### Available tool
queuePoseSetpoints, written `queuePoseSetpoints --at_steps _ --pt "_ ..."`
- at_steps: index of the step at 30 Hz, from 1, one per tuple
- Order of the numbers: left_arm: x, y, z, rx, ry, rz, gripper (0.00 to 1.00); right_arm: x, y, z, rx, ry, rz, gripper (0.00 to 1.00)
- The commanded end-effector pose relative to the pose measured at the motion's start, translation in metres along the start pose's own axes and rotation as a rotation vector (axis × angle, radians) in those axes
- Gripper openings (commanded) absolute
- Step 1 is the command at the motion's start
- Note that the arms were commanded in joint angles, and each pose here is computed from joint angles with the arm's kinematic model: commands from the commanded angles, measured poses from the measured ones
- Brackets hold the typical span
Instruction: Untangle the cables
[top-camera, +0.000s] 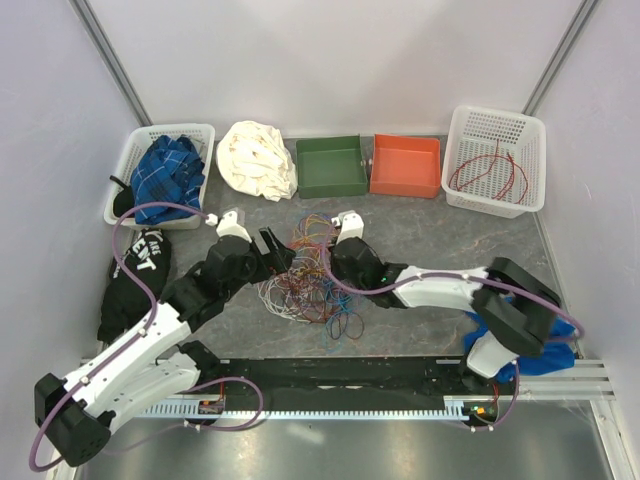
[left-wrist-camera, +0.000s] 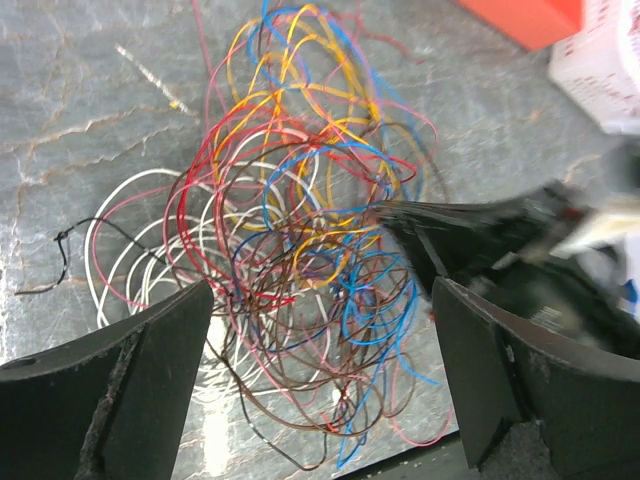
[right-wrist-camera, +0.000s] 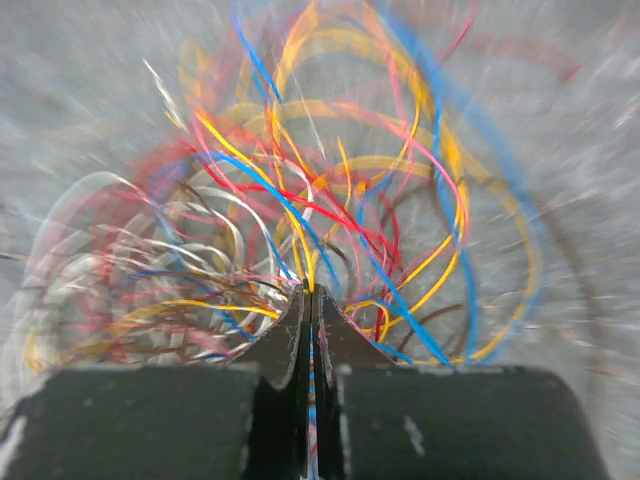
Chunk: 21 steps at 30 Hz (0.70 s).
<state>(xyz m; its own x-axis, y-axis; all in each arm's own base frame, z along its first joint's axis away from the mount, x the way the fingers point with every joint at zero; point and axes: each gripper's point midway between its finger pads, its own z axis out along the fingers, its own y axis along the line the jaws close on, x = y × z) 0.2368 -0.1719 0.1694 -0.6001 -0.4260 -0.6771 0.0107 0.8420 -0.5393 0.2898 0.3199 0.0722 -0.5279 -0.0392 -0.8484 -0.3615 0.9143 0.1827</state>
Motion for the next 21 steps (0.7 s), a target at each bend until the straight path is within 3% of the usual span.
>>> queuePoseSetpoints --at_steps 1,7,15,21 --pt "-0.019 -0.006 -0.007 0.012 -0.073 -0.014 0.97 -0.092 0.004 -0.063 -0.033 -0.24 0.056 0.0" --pt "-0.038 -0.026 -0.009 0.079 -0.118 0.017 0.96 -0.162 -0.004 -0.151 -0.103 -0.401 0.06 0.0" --pt "-0.068 -0.072 -0.012 0.214 -0.167 0.089 0.95 -0.196 0.001 -0.214 -0.224 -0.451 0.069 0.0" --pt "-0.08 -0.125 -0.018 0.498 -0.255 0.17 0.94 -0.211 0.009 -0.244 -0.315 -0.472 0.108 0.0"
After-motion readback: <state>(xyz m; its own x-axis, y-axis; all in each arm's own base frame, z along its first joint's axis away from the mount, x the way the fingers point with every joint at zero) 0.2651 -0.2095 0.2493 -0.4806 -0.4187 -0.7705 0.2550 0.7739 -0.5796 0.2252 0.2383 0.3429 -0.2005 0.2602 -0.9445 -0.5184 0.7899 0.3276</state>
